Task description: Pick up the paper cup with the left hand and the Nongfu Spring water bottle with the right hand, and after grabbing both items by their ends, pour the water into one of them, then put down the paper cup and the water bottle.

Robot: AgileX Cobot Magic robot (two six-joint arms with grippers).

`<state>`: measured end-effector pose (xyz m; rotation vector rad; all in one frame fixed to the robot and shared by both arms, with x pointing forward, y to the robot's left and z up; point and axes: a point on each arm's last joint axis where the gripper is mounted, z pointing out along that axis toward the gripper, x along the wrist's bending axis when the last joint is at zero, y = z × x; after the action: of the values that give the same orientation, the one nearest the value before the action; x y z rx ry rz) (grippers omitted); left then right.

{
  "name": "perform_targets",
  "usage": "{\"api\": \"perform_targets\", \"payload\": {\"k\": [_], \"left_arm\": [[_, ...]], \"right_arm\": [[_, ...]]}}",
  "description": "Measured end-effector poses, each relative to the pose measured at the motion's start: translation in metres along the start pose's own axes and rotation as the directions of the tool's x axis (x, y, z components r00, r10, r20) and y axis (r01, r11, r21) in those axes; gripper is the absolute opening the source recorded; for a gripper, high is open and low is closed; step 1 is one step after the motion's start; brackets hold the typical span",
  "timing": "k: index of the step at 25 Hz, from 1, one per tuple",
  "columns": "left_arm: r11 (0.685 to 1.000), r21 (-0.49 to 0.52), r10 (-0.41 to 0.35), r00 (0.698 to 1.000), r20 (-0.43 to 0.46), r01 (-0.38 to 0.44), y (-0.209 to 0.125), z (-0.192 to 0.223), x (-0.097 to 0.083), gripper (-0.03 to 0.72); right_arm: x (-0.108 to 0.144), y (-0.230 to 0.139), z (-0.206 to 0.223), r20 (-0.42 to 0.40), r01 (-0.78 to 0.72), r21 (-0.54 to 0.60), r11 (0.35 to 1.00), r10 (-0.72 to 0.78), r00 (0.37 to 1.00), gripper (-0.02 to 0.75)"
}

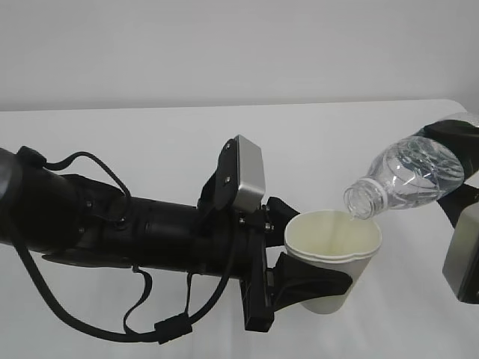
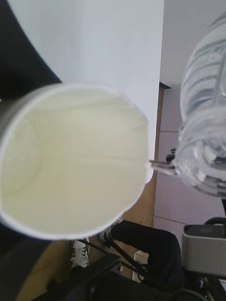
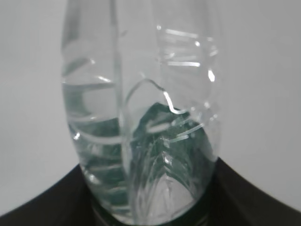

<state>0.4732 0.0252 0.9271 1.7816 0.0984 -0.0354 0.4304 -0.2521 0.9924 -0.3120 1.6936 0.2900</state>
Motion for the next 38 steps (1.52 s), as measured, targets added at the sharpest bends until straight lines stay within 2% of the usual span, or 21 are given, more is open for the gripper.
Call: {"api": "perform_targets", "payload": {"k": [38], "left_arm": [[1.000, 0.000, -0.004, 1.000, -0.008, 0.004, 0.0000, 0.0000, 0.0007, 0.428]], "right_arm": [[0.0001, 0.0004, 0.0000, -0.001, 0.027, -0.004, 1.000, -0.027, 1.000, 0.424]]}}
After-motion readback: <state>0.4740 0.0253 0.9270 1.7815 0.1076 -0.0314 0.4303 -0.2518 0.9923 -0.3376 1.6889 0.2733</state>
